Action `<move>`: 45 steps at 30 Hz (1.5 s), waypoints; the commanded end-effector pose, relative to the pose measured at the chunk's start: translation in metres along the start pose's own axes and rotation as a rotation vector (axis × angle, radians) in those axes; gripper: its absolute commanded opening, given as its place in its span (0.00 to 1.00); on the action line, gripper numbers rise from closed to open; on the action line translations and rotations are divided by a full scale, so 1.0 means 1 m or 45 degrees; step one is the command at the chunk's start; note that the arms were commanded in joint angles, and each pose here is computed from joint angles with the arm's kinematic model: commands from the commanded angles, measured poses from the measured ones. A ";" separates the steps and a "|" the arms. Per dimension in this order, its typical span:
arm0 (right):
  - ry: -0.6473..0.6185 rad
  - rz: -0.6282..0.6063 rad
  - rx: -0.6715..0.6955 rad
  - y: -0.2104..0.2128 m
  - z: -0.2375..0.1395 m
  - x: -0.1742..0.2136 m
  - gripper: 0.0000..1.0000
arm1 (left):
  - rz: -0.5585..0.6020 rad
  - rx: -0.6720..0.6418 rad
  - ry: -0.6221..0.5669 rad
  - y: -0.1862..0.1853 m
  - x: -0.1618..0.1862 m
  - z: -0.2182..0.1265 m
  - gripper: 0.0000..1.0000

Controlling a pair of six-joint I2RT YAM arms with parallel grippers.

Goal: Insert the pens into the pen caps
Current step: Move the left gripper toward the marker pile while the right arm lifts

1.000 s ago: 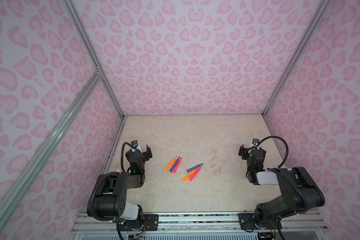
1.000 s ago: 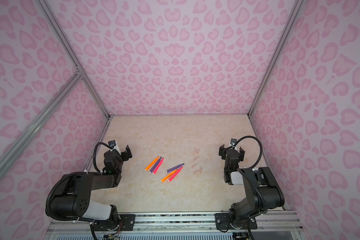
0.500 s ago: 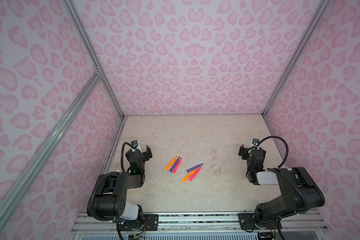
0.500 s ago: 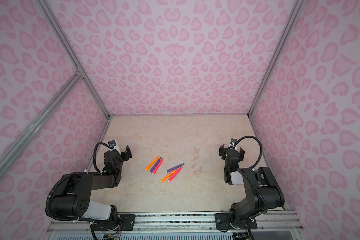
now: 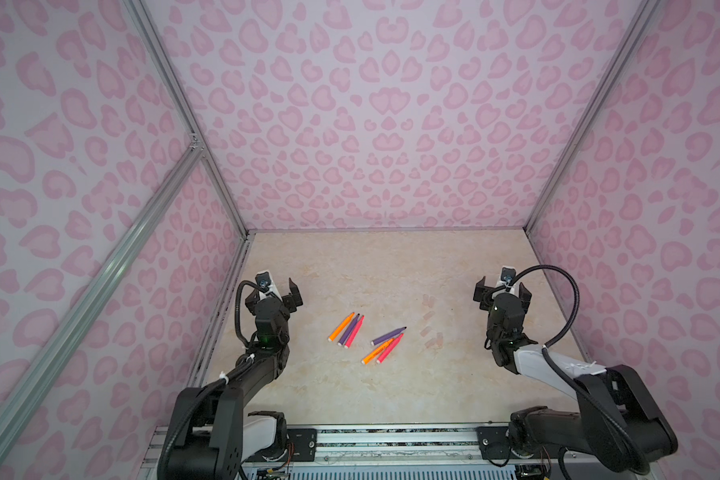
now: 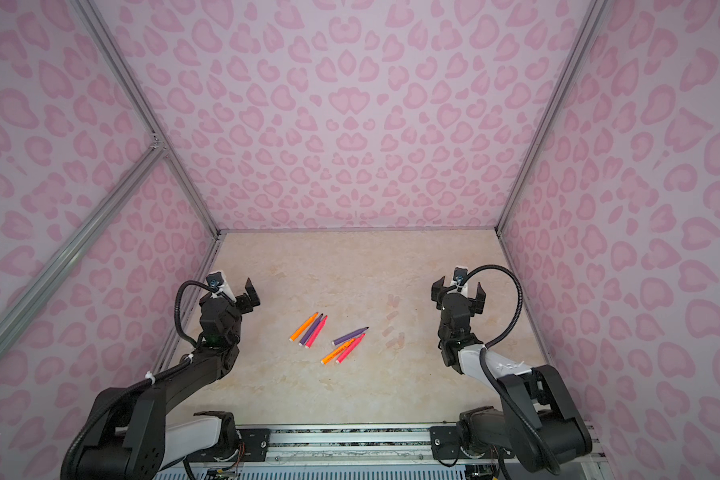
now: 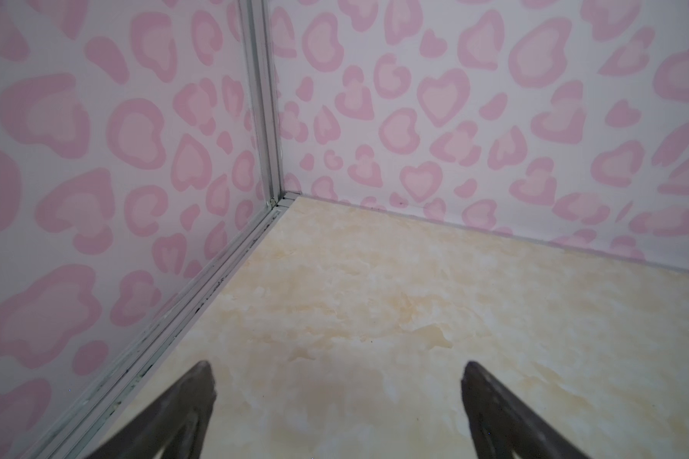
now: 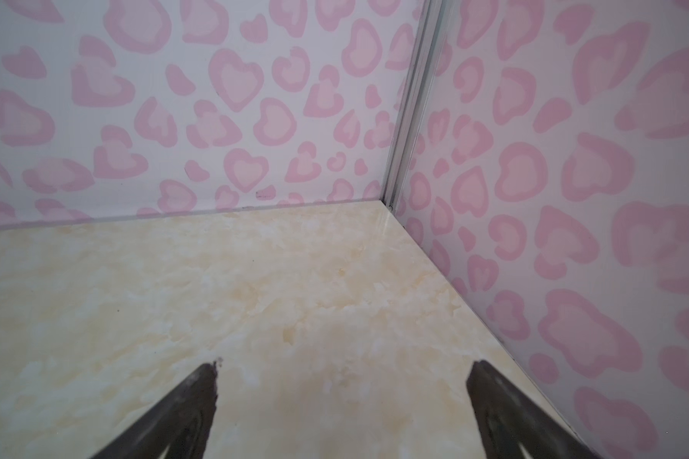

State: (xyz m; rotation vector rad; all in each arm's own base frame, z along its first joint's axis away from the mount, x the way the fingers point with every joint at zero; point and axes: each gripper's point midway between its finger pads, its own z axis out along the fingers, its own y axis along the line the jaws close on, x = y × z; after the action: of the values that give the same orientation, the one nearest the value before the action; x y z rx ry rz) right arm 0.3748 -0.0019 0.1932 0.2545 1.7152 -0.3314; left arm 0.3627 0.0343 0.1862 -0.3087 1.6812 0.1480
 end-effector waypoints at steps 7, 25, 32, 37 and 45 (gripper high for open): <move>0.236 0.423 -0.535 0.042 -0.075 -0.004 0.99 | -0.367 0.027 0.315 -0.002 -0.018 -0.048 0.98; -0.066 0.793 -0.648 -0.010 -0.135 -0.045 0.99 | -0.607 0.591 -0.068 -0.025 -0.064 -0.162 0.98; 0.365 0.589 -0.476 0.020 -0.079 0.006 0.97 | -0.608 0.940 0.348 -0.088 -0.036 -0.162 0.96; 0.434 0.420 -0.165 -0.001 -0.037 0.035 0.96 | -0.478 1.023 0.573 -0.119 -0.006 -0.166 0.87; 0.657 0.280 0.033 -0.006 -0.003 0.091 0.85 | -0.114 1.101 0.758 -0.170 0.063 -0.207 0.82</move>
State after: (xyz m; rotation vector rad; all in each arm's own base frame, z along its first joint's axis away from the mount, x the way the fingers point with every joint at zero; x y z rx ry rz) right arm 0.3483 -0.0081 0.1065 0.5975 2.1482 -0.0912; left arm 0.2072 -0.1921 0.1826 0.2271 2.1042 -0.9388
